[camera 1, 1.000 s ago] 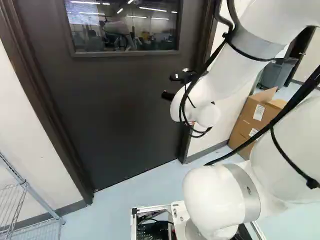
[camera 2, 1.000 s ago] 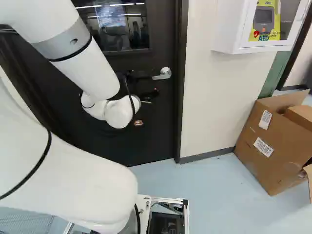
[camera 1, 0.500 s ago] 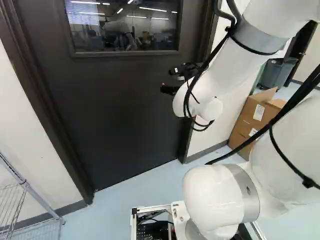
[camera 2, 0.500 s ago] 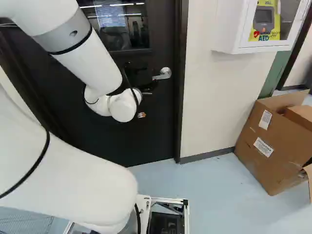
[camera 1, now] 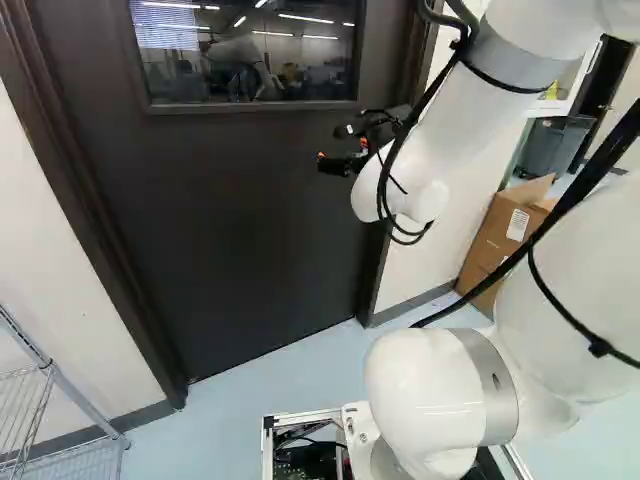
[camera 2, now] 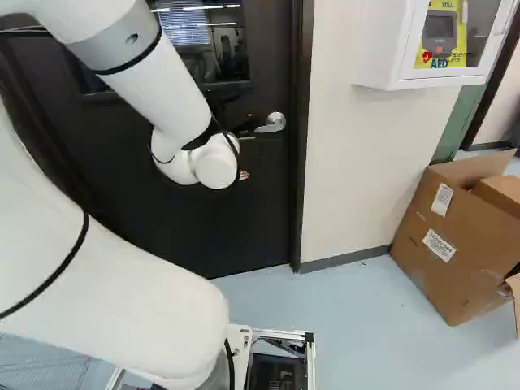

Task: Open the door and move inside

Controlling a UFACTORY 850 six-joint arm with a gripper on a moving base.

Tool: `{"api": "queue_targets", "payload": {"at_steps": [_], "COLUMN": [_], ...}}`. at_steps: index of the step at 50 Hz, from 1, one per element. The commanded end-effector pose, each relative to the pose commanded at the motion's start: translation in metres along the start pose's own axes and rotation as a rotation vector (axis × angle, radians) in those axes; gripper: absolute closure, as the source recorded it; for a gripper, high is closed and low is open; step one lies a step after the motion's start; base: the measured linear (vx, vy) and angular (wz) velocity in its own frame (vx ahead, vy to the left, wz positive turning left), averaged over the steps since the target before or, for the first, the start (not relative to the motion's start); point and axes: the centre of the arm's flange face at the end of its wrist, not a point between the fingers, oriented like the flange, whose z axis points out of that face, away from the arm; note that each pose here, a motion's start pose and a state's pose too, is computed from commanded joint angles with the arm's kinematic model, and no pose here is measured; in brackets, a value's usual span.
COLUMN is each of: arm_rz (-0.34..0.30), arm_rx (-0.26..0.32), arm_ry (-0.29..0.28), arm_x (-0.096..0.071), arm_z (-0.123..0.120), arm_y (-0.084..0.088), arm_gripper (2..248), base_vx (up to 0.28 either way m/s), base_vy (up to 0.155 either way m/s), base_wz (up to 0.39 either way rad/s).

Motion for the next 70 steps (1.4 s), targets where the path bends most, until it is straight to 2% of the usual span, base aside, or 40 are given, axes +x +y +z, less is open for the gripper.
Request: {"api": "queue_targets", "payload": {"at_steps": [8, 19, 52, 70], "arm_rz": [-0.026, -0.030, -0.001, 0.015], "arm_rx": [0.017, 0.014, 0.024, 0.034], "arm_ry": [0.020, 0.017, -0.056, -0.094], "arm_x": [0.006, 0.005, -0.030, -0.048], "arm_z": [0.010, 0.023, 0.061, 0.065], "arm_y": [0.008, 0.017, 0.027, 0.024], "arm_gripper": [3, 3, 3, 3], "base_vx": [0.000, 0.000, 0.000, 0.000], "base_vy": [0.000, 0.000, 0.000, 0.000], "base_wz": [0.000, 0.000, 0.000, 0.000]}}
